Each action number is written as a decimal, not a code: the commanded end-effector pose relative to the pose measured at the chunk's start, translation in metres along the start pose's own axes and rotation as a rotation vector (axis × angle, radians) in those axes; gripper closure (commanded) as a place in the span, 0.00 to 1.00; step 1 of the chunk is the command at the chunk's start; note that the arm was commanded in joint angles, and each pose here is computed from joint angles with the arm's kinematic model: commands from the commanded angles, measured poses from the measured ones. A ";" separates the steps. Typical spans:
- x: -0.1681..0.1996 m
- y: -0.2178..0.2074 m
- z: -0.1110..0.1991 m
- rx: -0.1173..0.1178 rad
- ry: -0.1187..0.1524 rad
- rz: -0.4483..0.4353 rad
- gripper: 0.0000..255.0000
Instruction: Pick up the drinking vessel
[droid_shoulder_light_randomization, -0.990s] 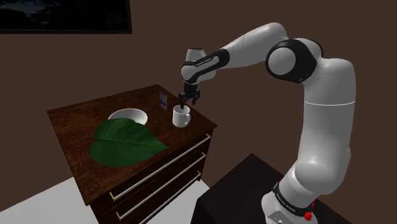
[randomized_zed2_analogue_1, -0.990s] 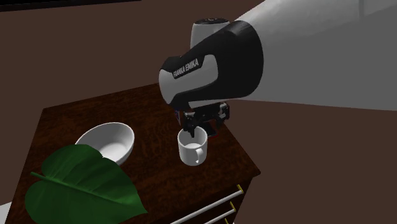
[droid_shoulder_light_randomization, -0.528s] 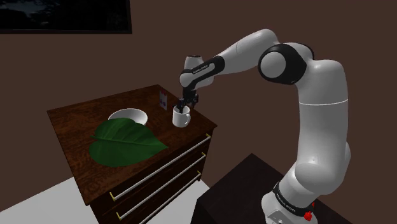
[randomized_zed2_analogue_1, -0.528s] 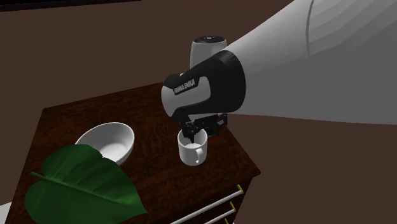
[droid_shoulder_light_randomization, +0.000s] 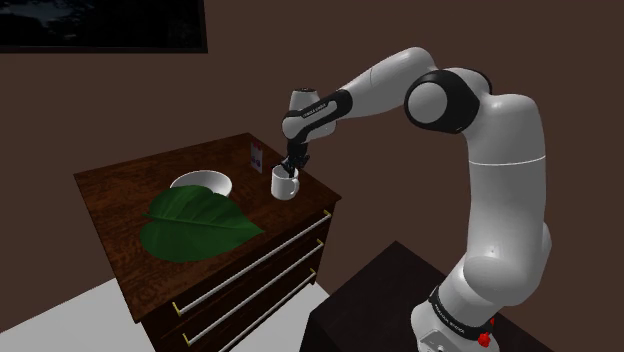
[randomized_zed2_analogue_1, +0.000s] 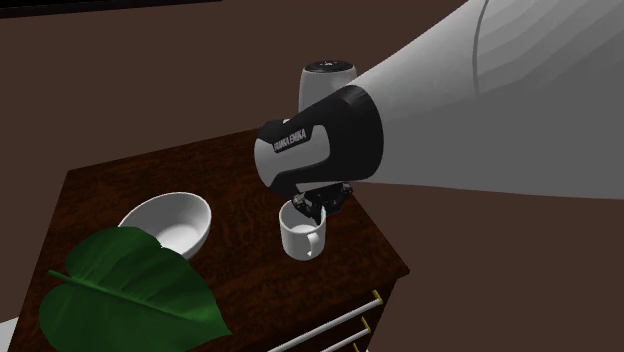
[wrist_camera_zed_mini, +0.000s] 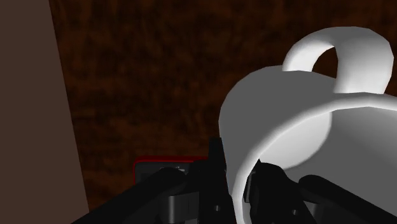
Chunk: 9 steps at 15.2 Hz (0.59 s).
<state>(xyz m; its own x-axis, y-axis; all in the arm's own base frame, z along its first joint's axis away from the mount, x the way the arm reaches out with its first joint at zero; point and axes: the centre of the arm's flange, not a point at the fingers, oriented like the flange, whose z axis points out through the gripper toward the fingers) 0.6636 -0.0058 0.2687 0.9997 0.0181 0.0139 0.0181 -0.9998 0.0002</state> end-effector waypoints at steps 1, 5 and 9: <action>0.000 0.000 0.000 0.000 -0.001 0.000 1.00; 0.000 0.000 -0.004 0.000 -0.001 0.000 1.00; 0.000 0.000 -0.026 0.000 -0.001 0.000 1.00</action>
<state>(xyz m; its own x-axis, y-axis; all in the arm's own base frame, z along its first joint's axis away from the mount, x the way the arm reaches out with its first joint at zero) 0.6632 -0.0061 0.2885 0.9997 0.0183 0.0131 0.0183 -0.9998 0.0002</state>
